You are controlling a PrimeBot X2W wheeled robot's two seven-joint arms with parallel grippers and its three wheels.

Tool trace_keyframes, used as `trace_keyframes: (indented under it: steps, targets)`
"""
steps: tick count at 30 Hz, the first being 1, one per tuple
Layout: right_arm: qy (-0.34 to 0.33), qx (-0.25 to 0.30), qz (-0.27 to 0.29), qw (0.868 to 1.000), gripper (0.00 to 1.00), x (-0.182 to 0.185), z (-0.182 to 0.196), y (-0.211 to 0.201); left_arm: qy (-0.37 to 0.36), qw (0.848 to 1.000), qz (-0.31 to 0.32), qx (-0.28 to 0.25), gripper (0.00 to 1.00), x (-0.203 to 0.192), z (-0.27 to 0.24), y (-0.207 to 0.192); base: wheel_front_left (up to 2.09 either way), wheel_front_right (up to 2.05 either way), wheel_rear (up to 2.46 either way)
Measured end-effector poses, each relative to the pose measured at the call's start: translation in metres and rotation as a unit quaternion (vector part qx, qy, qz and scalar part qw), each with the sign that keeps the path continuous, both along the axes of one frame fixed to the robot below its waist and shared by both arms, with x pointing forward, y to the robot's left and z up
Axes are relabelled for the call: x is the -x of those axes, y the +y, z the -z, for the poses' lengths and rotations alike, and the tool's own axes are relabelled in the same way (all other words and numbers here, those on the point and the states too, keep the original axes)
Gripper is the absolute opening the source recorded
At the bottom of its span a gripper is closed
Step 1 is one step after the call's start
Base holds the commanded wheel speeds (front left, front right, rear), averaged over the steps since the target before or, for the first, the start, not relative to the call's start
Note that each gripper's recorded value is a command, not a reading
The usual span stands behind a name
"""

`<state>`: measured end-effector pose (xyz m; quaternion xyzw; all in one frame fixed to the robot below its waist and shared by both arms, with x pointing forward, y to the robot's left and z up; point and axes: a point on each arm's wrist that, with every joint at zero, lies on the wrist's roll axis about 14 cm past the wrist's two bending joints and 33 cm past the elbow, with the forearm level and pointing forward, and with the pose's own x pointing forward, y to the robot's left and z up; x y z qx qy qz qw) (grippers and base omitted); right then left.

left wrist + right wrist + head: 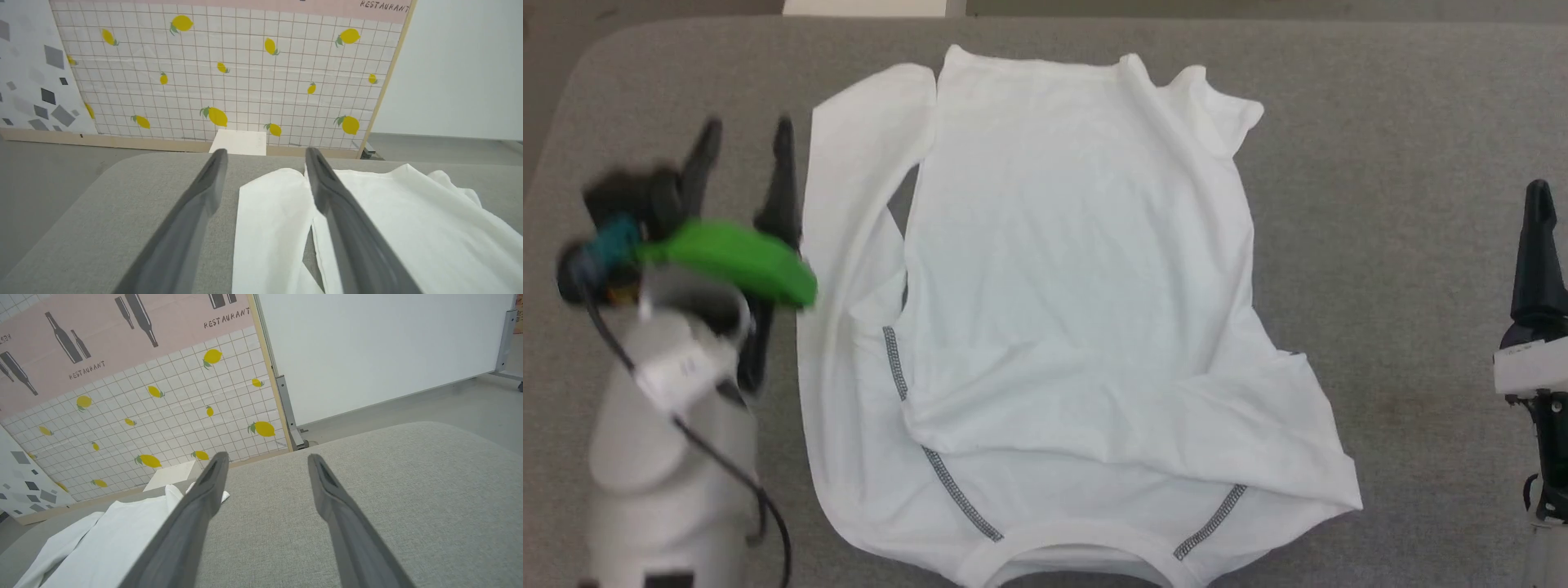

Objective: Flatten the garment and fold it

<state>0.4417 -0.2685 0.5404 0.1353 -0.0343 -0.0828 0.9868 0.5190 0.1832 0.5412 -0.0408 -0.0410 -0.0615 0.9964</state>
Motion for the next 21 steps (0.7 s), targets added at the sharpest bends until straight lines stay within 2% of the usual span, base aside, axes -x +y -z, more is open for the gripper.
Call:
trace_keyframes:
  steps: [5, 10, 16, 21]
  targets:
    - [0.017, -0.006, -0.006, 1.0, 1.0, -0.014, 0.019, 0.003, 0.069, 0.996, 0.026, -0.04, 1.0, -0.064, 0.001, -0.004, 0.0, 0.0, 0.0]
    - [0.034, -0.012, 0.003, 0.999, 1.0, -0.023, 0.043, -0.002, 0.168, 0.981, 0.048, -0.079, 1.0, -0.108, 0.026, -0.007, 0.0, 0.0, 0.0]
    - [0.064, -0.014, 0.019, 0.998, 1.0, -0.025, 0.076, -0.013, 0.336, 0.935, 0.058, -0.094, 1.0, -0.125, 0.097, -0.001, 0.0, 0.0, 0.0]
    - [0.084, -0.006, 0.032, 0.996, 1.0, -0.023, 0.094, -0.021, 0.415, 0.902, 0.053, -0.105, 1.0, -0.124, 0.142, 0.006, 0.0, 0.0, 0.0]
